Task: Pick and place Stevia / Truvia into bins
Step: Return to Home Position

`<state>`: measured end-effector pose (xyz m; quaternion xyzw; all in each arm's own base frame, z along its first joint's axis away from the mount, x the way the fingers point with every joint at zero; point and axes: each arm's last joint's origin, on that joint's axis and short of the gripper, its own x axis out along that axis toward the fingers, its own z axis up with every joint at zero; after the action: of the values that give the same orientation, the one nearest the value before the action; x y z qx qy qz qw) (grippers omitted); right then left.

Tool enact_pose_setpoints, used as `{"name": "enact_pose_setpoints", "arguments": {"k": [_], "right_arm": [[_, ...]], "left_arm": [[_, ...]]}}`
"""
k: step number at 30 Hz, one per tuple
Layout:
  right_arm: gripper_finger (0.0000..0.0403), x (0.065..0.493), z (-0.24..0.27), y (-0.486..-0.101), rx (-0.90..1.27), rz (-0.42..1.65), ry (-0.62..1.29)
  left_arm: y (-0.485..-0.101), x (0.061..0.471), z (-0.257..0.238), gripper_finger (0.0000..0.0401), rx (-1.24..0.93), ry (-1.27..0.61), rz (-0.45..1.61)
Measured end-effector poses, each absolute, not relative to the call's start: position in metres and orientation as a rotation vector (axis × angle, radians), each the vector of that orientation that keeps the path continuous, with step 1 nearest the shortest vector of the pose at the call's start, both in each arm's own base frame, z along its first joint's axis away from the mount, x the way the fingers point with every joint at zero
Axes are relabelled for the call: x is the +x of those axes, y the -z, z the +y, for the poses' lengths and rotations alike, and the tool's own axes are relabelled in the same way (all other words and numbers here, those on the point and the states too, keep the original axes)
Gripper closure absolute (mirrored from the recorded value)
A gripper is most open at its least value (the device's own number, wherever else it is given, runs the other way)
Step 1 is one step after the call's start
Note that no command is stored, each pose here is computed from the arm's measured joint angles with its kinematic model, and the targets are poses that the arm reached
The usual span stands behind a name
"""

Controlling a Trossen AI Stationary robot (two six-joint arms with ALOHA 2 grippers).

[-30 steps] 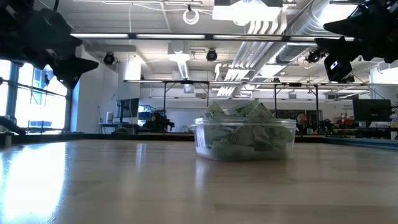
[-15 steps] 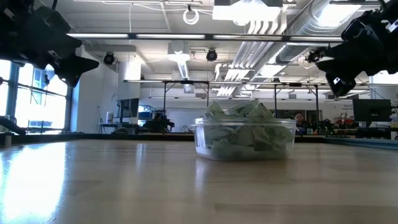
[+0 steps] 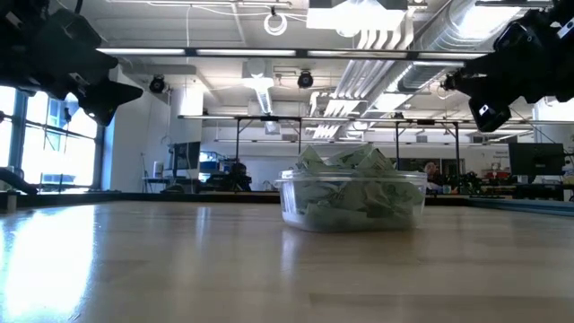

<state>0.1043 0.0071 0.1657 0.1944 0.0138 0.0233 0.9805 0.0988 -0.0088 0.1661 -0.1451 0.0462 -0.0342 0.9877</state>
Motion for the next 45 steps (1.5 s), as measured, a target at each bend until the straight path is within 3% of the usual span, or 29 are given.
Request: {"name": "enact_pose_setpoints", "arguments": {"k": [45], "right_arm": [[0.0269,0.1041,0.0071,-0.1600,0.389,0.085,-0.036]], "left_arm": [[-0.1660,0.0988,-0.0088,0.0098,-0.291,0.069,0.093]]}}
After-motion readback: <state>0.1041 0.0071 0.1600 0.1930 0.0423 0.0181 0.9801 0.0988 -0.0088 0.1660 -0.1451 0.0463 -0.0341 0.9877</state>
